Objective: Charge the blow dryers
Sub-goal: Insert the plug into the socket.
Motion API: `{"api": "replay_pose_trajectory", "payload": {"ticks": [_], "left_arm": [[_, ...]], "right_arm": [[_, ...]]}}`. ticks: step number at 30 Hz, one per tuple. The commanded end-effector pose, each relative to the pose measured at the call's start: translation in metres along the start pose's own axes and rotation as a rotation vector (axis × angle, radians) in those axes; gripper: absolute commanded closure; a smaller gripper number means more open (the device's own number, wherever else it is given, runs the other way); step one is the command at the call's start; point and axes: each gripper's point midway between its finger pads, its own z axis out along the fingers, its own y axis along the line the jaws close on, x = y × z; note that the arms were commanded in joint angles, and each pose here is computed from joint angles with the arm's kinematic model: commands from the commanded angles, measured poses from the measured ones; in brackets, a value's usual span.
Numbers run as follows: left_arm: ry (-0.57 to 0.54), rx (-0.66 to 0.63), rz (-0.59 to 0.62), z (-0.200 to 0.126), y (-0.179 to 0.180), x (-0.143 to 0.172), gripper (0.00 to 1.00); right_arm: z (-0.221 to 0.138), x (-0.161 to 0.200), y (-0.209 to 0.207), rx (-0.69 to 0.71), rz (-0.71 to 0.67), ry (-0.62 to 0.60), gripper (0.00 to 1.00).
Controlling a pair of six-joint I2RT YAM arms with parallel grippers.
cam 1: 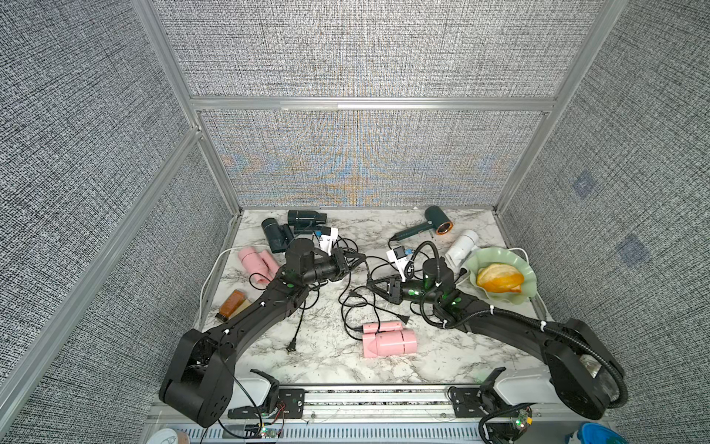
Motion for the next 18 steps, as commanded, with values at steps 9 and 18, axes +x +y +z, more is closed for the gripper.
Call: {"api": "replay_pose_trajectory", "payload": {"ticks": [9,18], "left_arm": [[0.01,-0.004,0.051,-0.001,-0.003,0.001,0.81],[0.05,-0.072,0.225,-0.031,0.002,0.015,0.39]], "right_arm": [[-0.002,-0.003,0.004,-0.012,-0.018,-0.016,0.85],[-0.008,-0.002,0.003,-0.022,-0.006,-0.003,0.87]]}}
